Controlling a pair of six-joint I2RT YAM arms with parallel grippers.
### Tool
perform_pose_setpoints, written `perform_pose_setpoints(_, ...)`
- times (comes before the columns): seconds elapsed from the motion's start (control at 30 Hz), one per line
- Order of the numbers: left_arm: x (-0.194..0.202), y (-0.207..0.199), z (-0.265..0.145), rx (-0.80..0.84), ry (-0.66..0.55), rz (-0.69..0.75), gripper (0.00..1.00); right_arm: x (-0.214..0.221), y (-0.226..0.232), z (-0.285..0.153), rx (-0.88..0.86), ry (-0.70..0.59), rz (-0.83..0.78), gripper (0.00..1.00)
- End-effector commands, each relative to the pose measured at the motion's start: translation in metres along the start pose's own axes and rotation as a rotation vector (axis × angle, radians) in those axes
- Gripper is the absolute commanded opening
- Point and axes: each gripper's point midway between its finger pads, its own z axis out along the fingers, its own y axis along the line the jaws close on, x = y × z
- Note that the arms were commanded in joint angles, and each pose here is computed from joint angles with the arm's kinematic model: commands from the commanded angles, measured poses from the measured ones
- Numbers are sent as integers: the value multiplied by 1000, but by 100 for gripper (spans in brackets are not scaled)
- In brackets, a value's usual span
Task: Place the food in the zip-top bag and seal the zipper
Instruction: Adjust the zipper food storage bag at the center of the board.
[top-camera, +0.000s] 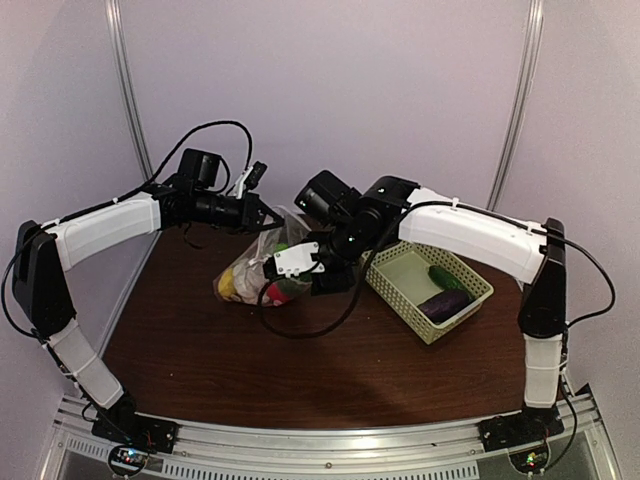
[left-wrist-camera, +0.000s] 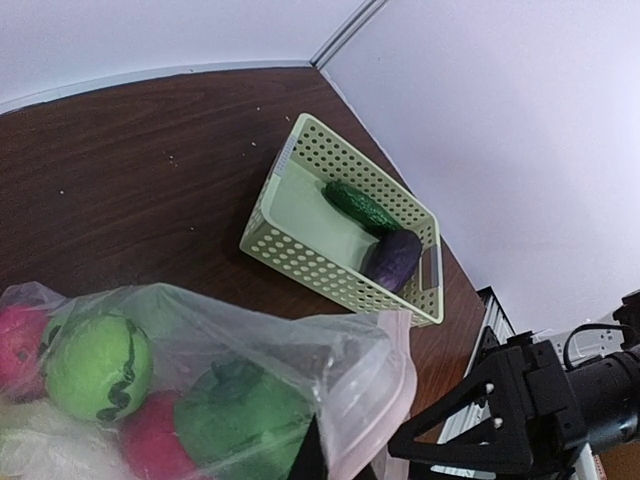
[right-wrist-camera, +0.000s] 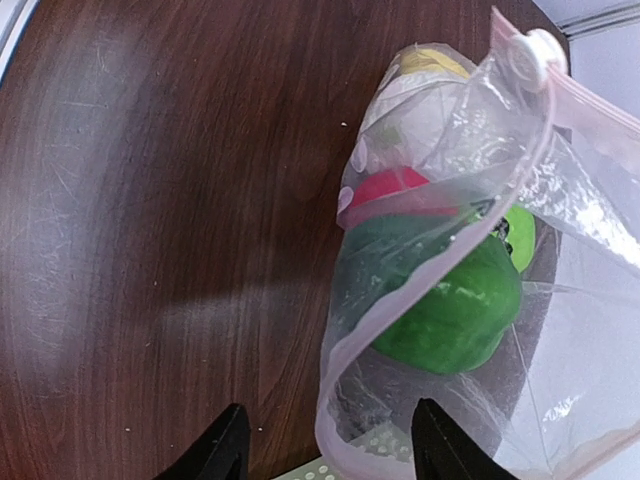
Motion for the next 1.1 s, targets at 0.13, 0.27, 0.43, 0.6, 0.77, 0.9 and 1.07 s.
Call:
perform_pose_setpoints(0.13, -9, -19, -7, 48, -24, 54, 0, 12, -14, 23, 94, 107, -15, 0)
perform_pose_setpoints(0.27, -10, -12, -7, 4, -26, 60, 0, -19, -62, -35, 287, -24, 45, 0)
perform_pose_setpoints(0.43, -9, -1, -6, -56, -12, 62, 0, -49, -84, -88, 365, -200, 110, 0)
perform_pose_setpoints(0.6, -17, -7, -12, -56, -40, 89, 0, -46, -91, -87, 400, -173, 101, 0)
perform_pose_setpoints(0.77, -44, -42, -53, -44, -252, 231, 0, -33, -73, -57, 371, -78, 81, 0)
perform_pose_setpoints(0.9, -46, -24, -56, -156, -249, 236, 0, -42, -71, -71, 341, -128, 70, 0)
perform_pose_setpoints(1.07, -38, -25, -43, -92, -199, 194, 0, -38, -57, -81, 289, -133, 31, 0)
